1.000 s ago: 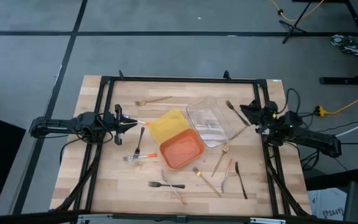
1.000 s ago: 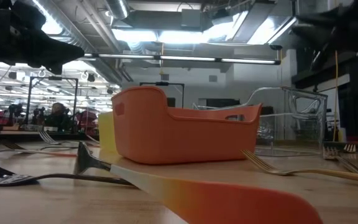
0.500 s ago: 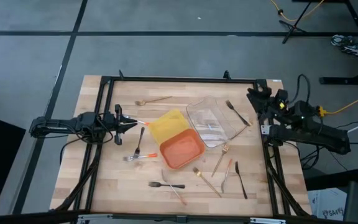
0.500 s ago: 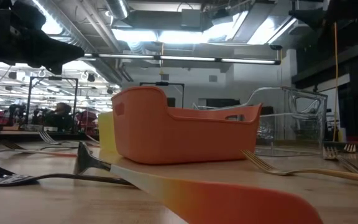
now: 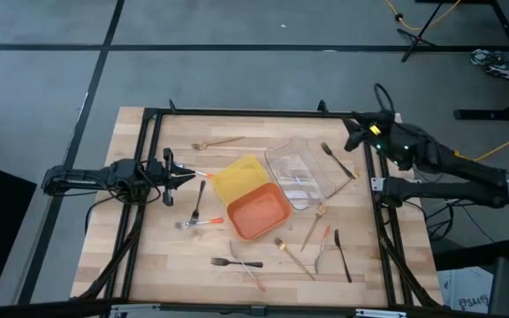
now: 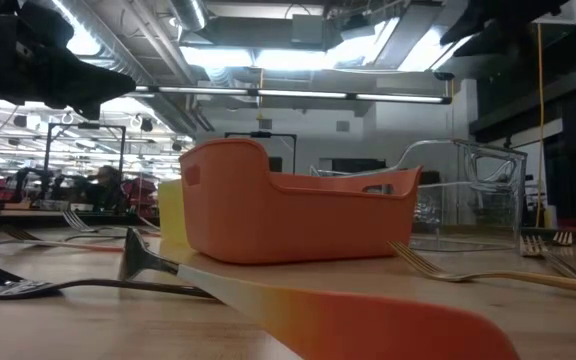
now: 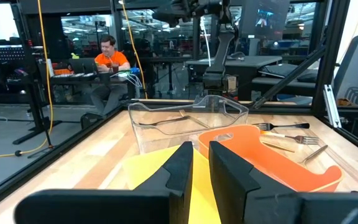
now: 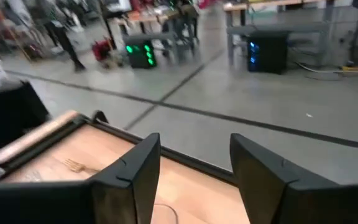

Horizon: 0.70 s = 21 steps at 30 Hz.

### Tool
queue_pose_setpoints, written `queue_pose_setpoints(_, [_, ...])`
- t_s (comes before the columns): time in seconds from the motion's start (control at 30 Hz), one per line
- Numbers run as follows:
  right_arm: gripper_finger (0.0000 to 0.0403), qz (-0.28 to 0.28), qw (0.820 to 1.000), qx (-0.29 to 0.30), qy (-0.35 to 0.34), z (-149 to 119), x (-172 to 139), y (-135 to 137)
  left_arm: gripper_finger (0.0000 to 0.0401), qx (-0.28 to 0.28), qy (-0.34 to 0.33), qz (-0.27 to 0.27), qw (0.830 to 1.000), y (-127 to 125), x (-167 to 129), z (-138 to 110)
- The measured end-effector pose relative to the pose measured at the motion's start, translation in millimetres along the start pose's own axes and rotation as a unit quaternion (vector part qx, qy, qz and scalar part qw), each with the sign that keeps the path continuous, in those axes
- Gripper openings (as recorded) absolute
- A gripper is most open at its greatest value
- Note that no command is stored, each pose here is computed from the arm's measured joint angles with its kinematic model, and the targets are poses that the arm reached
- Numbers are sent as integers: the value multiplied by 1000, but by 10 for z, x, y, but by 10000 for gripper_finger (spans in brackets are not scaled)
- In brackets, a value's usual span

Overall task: Sort silverware by color (type)
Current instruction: Put the black fork into the transparent bin

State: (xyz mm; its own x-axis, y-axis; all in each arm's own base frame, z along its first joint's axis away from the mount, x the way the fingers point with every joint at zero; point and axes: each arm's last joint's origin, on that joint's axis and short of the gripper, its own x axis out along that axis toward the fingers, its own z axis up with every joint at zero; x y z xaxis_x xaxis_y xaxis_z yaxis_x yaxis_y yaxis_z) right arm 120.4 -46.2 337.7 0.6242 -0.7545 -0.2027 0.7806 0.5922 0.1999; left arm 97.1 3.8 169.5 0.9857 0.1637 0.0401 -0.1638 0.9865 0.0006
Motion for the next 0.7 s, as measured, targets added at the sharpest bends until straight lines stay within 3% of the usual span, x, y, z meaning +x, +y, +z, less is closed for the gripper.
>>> queue_pose_setpoints(0.2, [184, -42, 997, -15, 57, 95, 247, 4, 46, 0, 0, 0, 1000, 0, 0, 0])
queue_pose_setpoints(0.4, [184, -71, 988, -8, 136, 66, 527, -162, 46, 0, 0, 0, 1000, 0, 0, 1])
queue_pose_setpoints(0.7, [184, -126, 949, 9, 290, -191, 894, -472, 46, 0, 0, 0, 1000, 0, 0, 1])
